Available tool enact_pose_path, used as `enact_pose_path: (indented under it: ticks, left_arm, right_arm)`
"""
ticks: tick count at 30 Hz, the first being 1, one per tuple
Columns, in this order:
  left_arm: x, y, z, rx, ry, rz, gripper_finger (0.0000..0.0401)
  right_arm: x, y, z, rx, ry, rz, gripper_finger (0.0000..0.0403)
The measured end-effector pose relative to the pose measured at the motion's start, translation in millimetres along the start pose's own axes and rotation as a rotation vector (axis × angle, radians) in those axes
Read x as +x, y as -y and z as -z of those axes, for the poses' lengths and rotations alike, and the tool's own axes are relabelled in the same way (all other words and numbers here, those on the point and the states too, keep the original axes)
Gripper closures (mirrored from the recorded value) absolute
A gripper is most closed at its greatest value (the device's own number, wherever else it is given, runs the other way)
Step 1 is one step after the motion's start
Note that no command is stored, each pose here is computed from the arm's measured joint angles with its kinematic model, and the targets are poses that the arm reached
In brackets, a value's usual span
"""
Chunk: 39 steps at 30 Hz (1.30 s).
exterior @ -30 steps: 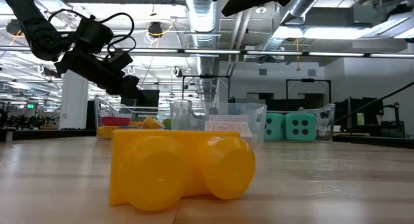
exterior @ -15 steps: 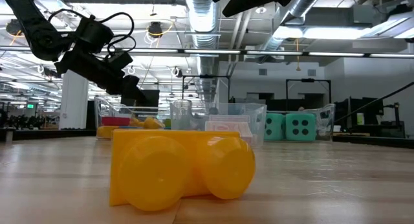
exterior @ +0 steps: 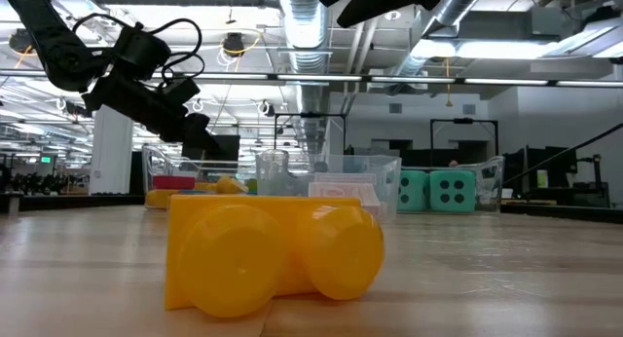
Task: Pick & Place Toys
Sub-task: Put the green game piece into the top left transparent bin
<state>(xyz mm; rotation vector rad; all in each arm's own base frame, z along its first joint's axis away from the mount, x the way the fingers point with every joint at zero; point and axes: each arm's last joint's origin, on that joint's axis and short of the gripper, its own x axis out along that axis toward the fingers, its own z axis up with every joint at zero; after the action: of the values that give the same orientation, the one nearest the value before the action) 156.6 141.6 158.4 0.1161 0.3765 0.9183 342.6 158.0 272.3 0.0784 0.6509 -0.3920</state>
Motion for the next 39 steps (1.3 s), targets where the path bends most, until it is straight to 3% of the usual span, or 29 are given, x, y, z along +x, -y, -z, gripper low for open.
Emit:
enact_pose_path:
  ticks: [4, 13, 18, 25, 30, 39]
  left_arm:
    - [0.0, -0.3, -1.2, -0.003, 0.013, -0.003, 0.0182]
    - [-0.3, -1.3, -6.1, -0.016, 0.061, -0.012, 0.0183]
    - [-0.6, -2.1, -9.6, -0.027, 0.097, -0.02, 0.0183]
    - [-1.5, -3.6, -16.2, -0.044, 0.164, -0.033, 0.0183]
    - [-1.7, -3.9, -17.2, -0.047, 0.174, -0.035, 0.0183]
    - [-1.7, -3.9, -17.3, -0.056, 0.176, -0.034, 0.0183]
  right_arm:
    - [-1.2, -0.9, 3.8, -0.024, -0.051, -0.038, 0.0207]
    - [-25.5, -22.7, 32.9, -0.164, -0.32, -0.32, 0.0207]
    - [-48.3, -41.1, 49.2, -0.266, -0.318, -0.392, 0.021]
    - [-81.6, -61.8, 74.2, -0.544, -0.308, -0.547, 0.0223]
    - [-96.2, -72.2, 88.7, -0.565, -0.289, -0.545, 0.0231]
    - [-69.4, -91.8, 124.2, -0.54, -0.438, -0.503, 0.0213]
